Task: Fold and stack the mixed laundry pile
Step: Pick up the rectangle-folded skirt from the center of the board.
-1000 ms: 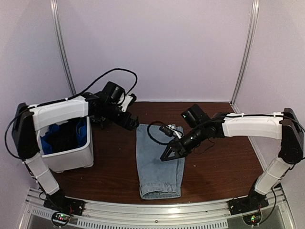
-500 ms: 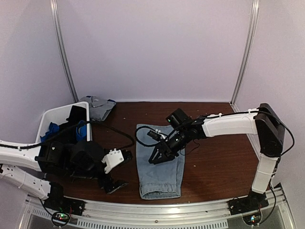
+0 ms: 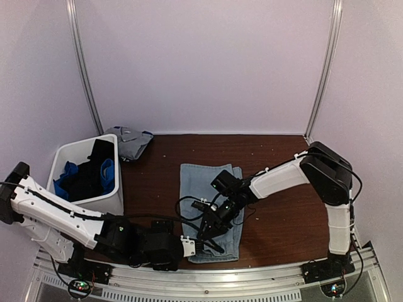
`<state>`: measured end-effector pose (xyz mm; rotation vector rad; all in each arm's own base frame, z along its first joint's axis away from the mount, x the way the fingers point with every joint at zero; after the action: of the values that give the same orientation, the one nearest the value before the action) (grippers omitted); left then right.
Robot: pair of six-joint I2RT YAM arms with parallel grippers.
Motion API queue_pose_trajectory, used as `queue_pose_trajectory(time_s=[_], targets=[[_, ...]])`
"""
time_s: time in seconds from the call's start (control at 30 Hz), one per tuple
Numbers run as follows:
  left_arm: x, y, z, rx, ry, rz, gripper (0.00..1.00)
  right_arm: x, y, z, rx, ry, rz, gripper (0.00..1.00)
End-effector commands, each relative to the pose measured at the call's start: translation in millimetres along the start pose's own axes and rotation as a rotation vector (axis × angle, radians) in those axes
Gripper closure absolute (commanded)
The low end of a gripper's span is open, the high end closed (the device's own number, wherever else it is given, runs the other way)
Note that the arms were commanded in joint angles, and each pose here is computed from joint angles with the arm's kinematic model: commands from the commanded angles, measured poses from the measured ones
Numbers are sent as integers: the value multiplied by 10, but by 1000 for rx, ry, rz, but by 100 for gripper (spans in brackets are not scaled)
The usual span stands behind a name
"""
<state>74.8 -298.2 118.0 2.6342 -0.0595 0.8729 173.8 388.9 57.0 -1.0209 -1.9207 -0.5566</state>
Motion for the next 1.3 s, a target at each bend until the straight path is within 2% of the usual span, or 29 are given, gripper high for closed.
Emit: queue_pose_trajectory(time_s=[0.0,0.27,0.67,0.87,1.03,1.2,1.27], targets=[[-14,249,40,-48,88,116,2,-174,14,37,0,-35,6,66],[-250,460,258,-70,94,204,2,-161,80,48,7,-31,1,66],[-383,616,511,-90,134,270,4,-177,32,57,22,-23,16,65],[-403,665,587,-87,158,287,17,-194,18,65,28,-23,23,65],[-374,698,633,-82,155,285,43,-184,13,68,29,-17,23,66],[-417,771,655,-105,124,284,43,-167,14,64,25,-8,25,66],[-432,758,660,-97,105,270,52,-139,18,51,23,-4,19,66]])
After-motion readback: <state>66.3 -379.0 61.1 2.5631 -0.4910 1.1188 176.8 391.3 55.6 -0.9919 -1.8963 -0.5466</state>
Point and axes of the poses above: each gripper's point midway between its finger pads, its own z axis out along the fingers, its own x axis along the line the jaws close on, y = z × x, the point moved 4 cm from there along -z, back along the fingers, and after that the axes turned 2 degrees about z, right-handed, at the moved point
